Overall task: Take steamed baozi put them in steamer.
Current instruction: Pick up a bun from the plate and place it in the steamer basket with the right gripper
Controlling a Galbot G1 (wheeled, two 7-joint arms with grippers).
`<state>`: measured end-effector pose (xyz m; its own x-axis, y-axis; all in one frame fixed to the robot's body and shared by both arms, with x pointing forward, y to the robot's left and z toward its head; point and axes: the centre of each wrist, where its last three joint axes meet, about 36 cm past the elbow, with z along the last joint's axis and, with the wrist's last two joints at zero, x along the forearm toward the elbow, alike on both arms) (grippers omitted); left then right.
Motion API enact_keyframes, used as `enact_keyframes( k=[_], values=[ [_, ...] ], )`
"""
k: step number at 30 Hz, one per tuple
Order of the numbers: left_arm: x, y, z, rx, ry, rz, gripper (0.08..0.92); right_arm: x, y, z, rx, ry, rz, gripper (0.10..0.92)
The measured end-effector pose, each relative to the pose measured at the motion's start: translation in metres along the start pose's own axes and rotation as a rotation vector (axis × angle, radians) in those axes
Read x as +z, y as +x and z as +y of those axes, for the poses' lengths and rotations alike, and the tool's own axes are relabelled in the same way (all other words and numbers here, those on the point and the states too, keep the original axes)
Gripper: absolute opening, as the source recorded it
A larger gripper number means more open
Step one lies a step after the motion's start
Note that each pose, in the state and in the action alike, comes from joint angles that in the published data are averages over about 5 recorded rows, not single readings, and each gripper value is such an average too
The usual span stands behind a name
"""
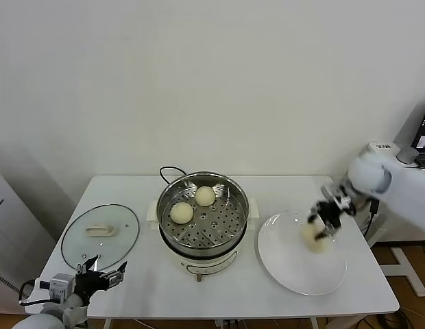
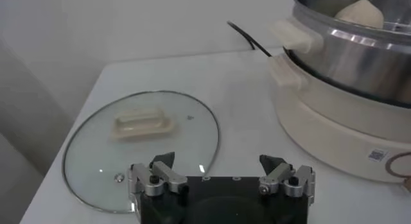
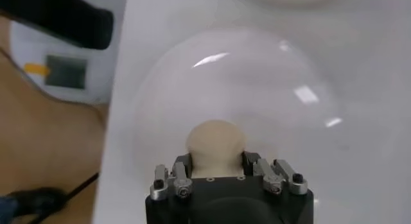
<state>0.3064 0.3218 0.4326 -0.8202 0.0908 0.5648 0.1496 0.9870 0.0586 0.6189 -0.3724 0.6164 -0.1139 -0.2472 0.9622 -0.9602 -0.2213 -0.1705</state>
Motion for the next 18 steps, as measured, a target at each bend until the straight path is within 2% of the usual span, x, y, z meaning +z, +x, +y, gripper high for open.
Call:
enact_keyframes(
  k=[9, 18],
  values=[
    [0.0, -0.001, -0.002, 0.004, -0.001, -0.003, 0.823, -0.088, 0.064, -0.069, 0.11, 0.275, -0.082, 0.501],
    [-0.001, -0.002, -0.004, 0.005, -0.002, -0.005, 0.823, -0.188, 0.061, -0.106, 0.074, 0.648, -0.158, 0.501]
  ],
)
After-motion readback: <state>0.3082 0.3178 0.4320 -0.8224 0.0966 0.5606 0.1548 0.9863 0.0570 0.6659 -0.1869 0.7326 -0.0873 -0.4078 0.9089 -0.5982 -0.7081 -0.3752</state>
